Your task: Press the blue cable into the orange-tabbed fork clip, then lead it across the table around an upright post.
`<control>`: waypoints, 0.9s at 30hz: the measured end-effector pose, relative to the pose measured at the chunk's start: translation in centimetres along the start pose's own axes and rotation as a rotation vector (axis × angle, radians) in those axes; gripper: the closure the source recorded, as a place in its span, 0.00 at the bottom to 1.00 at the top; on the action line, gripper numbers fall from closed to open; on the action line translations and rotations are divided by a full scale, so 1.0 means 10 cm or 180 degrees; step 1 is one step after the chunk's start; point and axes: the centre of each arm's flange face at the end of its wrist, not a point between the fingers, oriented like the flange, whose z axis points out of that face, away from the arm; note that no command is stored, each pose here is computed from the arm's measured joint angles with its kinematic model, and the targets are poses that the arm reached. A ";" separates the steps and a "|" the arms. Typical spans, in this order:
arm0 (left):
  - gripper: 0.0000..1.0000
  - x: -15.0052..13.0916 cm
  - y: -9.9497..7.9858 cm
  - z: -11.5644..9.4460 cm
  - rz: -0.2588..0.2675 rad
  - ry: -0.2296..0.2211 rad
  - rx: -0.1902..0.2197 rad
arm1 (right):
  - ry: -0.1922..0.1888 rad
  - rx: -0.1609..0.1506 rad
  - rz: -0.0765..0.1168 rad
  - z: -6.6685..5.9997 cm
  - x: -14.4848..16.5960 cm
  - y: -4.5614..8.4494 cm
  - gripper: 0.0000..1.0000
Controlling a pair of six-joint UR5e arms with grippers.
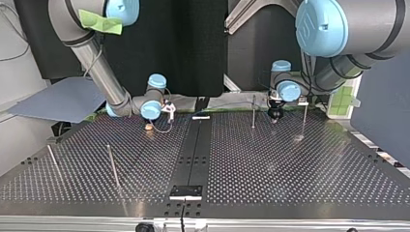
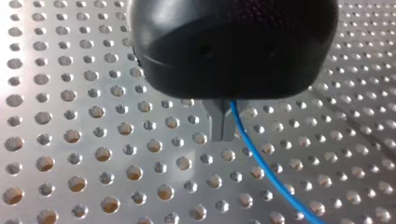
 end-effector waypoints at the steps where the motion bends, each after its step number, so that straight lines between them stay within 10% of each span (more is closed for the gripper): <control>1: 1.00 0.00 0.00 0.00 -0.0030 -0.0001 0.0007 | -0.0002 -0.0014 0.0030 0.02 0.00 0.03 1.00; 12: 0.96 -0.01 0.01 0.01 -0.0181 -0.0007 0.0016 | -0.0014 -0.0023 0.0076 0.05 -0.02 0.06 1.00; 20: 0.29 0.01 -0.02 0.00 -0.0043 0.0037 0.0075 | -0.0017 0.0005 0.0064 0.03 -0.02 0.02 1.00; 27: 0.18 0.08 -0.04 -0.07 0.0148 0.0136 -0.0061 | -0.0031 0.0018 0.0053 0.02 -0.03 0.00 1.00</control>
